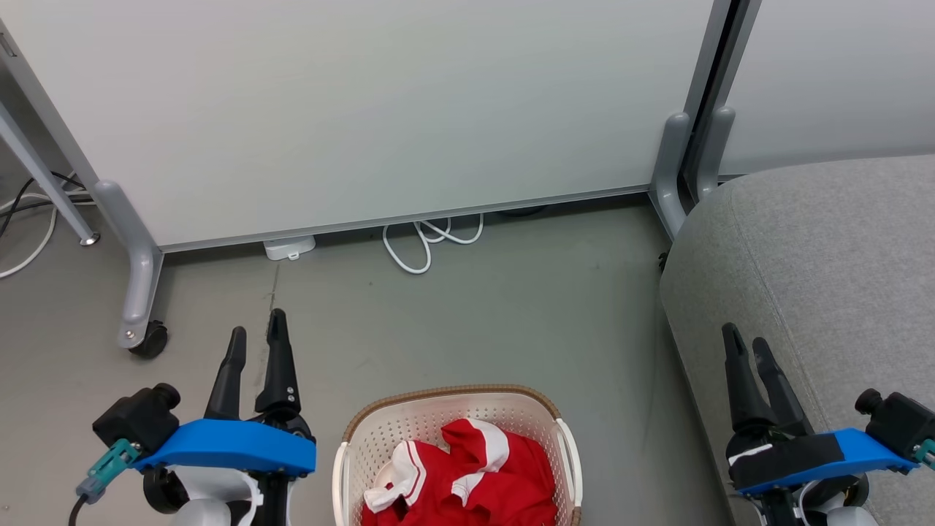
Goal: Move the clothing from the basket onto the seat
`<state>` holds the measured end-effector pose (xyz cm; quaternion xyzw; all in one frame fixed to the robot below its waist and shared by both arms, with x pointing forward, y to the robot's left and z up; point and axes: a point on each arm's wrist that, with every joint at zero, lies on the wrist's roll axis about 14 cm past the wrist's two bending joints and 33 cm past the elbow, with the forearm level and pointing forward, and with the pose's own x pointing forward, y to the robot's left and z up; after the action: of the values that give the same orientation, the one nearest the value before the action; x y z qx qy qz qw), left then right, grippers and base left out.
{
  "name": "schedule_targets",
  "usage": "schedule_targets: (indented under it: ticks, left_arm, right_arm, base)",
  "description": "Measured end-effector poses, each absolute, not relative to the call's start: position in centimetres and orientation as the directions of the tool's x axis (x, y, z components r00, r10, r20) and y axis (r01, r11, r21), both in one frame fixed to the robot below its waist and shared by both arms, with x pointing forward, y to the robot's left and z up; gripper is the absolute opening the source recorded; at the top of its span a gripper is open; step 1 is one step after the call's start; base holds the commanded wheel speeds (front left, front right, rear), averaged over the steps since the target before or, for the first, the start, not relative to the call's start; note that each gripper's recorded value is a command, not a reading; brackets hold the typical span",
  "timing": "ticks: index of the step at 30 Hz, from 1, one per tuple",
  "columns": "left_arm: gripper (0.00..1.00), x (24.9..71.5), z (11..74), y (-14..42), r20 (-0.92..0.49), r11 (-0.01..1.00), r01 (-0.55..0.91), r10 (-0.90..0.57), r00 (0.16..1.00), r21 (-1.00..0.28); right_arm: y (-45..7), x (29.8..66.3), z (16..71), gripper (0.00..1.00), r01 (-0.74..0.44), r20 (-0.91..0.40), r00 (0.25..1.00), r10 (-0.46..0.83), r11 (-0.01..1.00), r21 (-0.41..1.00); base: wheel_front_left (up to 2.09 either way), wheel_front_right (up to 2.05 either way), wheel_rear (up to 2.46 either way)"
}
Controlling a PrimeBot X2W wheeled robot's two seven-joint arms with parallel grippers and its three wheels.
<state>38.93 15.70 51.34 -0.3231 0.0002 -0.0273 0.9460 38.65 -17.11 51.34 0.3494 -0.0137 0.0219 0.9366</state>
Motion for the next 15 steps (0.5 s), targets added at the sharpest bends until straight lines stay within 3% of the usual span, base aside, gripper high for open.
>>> schedule_targets:
  ticks: [15]
  left_arm:
    - [1.00, 38.7, 51.3, 14.2, 0.030, 0.906, 0.107, -0.104, 0.994, -0.409]
  right_arm:
    - [-16.4, 38.6, 51.4, 1.00, -0.080, 0.057, 0.997, 0.059, 0.864, 0.497]
  base:
    - [0.00, 0.00, 0.00]
